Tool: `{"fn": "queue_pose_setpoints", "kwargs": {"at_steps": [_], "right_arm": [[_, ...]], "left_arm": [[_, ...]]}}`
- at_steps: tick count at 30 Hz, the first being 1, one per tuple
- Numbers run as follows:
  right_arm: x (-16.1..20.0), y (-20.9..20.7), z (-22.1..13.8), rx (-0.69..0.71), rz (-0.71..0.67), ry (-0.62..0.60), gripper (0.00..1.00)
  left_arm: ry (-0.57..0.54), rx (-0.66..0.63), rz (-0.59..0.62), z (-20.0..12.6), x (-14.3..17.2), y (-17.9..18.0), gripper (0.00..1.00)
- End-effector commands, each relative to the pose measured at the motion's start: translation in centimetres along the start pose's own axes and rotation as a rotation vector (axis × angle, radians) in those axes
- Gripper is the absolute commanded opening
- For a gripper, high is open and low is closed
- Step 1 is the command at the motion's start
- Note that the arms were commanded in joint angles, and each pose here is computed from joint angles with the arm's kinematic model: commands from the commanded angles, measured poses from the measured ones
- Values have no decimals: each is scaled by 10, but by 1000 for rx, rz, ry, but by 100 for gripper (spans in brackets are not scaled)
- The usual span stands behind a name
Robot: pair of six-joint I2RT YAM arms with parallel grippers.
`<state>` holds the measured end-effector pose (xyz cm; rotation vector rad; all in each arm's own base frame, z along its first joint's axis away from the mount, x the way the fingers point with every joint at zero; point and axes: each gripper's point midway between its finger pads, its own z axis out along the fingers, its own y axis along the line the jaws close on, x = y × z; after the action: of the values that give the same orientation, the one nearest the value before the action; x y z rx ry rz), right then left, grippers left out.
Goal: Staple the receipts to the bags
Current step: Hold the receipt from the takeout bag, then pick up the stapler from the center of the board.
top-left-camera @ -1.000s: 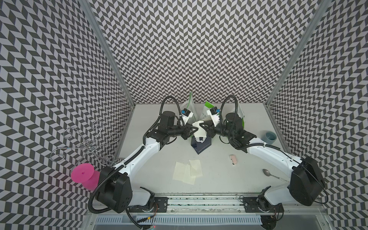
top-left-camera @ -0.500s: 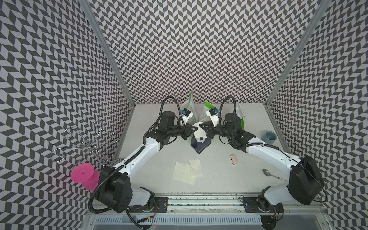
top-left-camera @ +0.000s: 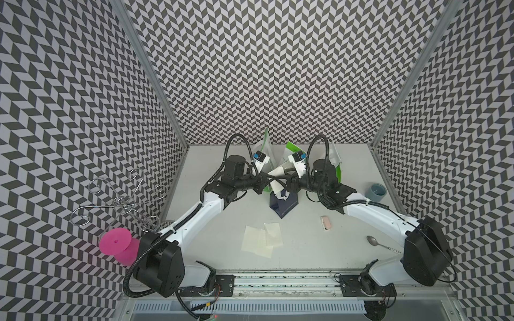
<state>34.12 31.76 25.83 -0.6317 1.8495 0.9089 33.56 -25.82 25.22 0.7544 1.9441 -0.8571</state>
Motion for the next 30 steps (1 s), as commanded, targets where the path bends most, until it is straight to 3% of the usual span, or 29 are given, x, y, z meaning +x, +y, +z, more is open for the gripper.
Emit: {"fn": "queue_pose_setpoints", "kwargs": {"at_steps": [1,7,11,14,20,30], "right_arm": [[-17,-4,-22,80,55,-81,70],[7,-12,-58,175,184,-63,78],[51,-25,-83,276,281,25,80],[88,-44,-106,415,340,89,82],[158,-92,-143,737,410,335,83],[197,-124,-132,893,403,613,71]], "left_arm": [[-13,-69,17,-8,-13,-3,0],[-16,-152,-13,-13,-10,-3,0],[-36,-182,-23,-18,-12,-2,0],[-52,-185,-21,-20,-15,-3,0],[-43,-192,-26,-19,-15,-2,0],[-52,-185,-27,-24,-16,-6,0]]}}
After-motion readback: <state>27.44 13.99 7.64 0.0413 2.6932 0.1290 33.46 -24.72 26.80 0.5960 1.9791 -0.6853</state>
